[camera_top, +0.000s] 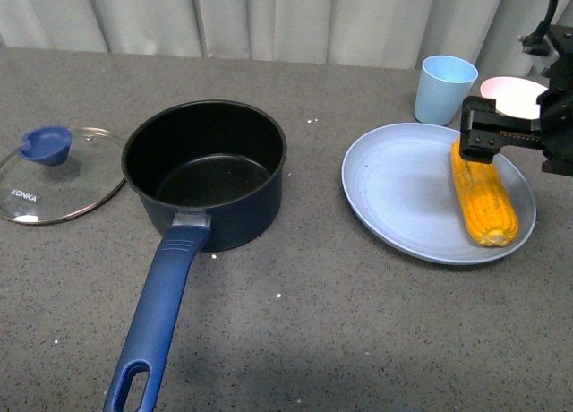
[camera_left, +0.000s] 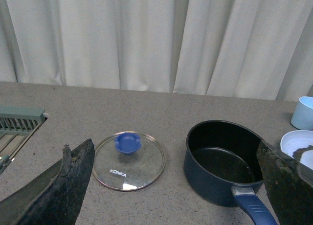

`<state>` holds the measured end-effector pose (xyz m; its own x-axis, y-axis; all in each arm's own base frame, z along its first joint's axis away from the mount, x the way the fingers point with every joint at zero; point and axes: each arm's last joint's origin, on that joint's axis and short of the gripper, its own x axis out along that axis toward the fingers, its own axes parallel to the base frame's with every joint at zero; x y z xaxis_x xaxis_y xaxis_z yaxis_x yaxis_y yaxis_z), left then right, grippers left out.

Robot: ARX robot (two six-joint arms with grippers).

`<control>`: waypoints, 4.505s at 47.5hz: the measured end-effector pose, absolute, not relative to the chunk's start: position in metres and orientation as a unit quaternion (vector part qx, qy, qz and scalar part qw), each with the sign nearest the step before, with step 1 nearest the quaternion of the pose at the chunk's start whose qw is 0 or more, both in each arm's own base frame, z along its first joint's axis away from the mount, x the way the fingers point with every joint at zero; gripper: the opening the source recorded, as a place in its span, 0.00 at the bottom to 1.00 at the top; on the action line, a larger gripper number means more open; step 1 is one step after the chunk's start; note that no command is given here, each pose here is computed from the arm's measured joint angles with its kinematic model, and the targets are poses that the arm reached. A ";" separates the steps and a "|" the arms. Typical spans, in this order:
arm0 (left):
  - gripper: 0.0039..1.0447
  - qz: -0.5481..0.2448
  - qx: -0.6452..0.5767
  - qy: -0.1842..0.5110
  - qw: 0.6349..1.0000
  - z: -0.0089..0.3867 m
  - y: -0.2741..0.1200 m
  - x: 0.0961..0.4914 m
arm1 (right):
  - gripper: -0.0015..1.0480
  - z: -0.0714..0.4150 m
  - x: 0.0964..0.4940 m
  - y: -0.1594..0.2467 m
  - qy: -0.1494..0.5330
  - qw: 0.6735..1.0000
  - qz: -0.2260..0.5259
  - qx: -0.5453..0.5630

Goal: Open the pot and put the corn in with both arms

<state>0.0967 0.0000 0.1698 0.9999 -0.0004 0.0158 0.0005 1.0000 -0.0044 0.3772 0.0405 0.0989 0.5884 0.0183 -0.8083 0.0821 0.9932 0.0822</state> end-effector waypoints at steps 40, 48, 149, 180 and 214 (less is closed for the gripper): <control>0.94 0.000 -0.002 -0.008 1.000 0.170 0.000 0.097 | 0.25 0.073 0.394 0.057 0.494 0.867 -0.012 0.057; 0.94 0.000 -0.002 -0.008 1.000 0.170 0.000 0.097 | 0.15 0.076 0.394 0.057 0.492 0.868 0.003 0.068; 0.94 0.000 -0.002 -0.008 1.000 0.170 0.000 0.097 | 0.91 0.199 0.339 0.155 0.245 0.962 0.092 0.079; 0.94 0.000 -0.002 -0.008 1.000 0.170 0.000 0.097 | 0.87 0.160 0.174 0.043 0.082 0.988 -0.112 -0.065; 0.94 0.000 -0.002 -0.008 1.000 0.170 0.000 0.097 | 0.01 0.167 0.128 0.000 -0.002 1.000 0.000 -0.005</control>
